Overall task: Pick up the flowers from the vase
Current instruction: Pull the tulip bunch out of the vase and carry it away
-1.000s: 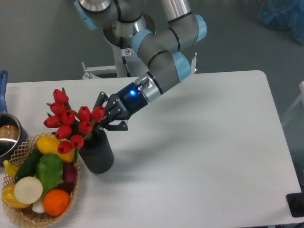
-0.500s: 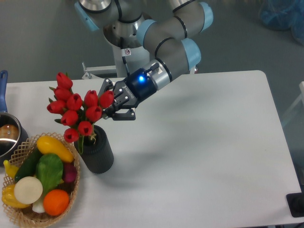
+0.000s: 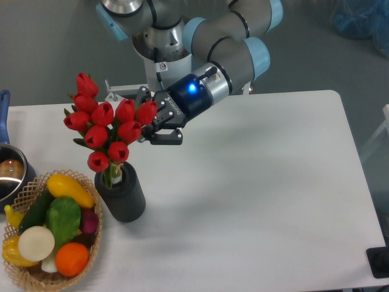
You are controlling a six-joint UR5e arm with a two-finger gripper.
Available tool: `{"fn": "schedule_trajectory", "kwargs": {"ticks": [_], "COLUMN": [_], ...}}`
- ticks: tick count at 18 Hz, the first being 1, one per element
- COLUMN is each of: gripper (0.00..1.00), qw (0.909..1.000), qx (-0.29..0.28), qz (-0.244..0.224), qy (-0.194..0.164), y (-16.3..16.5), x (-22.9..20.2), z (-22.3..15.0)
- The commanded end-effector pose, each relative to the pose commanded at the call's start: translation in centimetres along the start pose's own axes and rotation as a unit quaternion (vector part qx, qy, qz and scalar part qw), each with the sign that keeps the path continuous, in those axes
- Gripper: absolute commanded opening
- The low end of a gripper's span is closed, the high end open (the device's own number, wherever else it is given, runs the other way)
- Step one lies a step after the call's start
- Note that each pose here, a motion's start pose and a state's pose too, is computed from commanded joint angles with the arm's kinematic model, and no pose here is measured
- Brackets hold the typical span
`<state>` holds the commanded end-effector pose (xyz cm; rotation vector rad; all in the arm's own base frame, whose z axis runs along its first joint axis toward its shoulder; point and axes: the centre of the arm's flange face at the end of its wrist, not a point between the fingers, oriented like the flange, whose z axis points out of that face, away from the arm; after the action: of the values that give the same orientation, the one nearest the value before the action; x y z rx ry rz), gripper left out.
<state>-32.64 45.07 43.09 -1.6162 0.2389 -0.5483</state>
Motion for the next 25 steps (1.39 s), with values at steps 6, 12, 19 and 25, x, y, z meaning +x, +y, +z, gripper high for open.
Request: {"fn": "schedule_trajectory", "kwargs": {"ticks": [6,12,19,25], "gripper": [0.15,0.14,0.03,0.04], "qw": [0.9998,0.9981,0.9719,0.964], "qx": [0.009,-0.007,-0.147,-0.153], "qz": [-0.003,0.028,0.063,0.079], "qy": [-0.017,-0.055,-0.173,-0.203], "y": [-3.5,-7.3,-8.4,-7.5], "x": [-1.2,-2.7,-5.0,-6.9], "z": [-2.1,-4.7,-6.9,-11.3]}}
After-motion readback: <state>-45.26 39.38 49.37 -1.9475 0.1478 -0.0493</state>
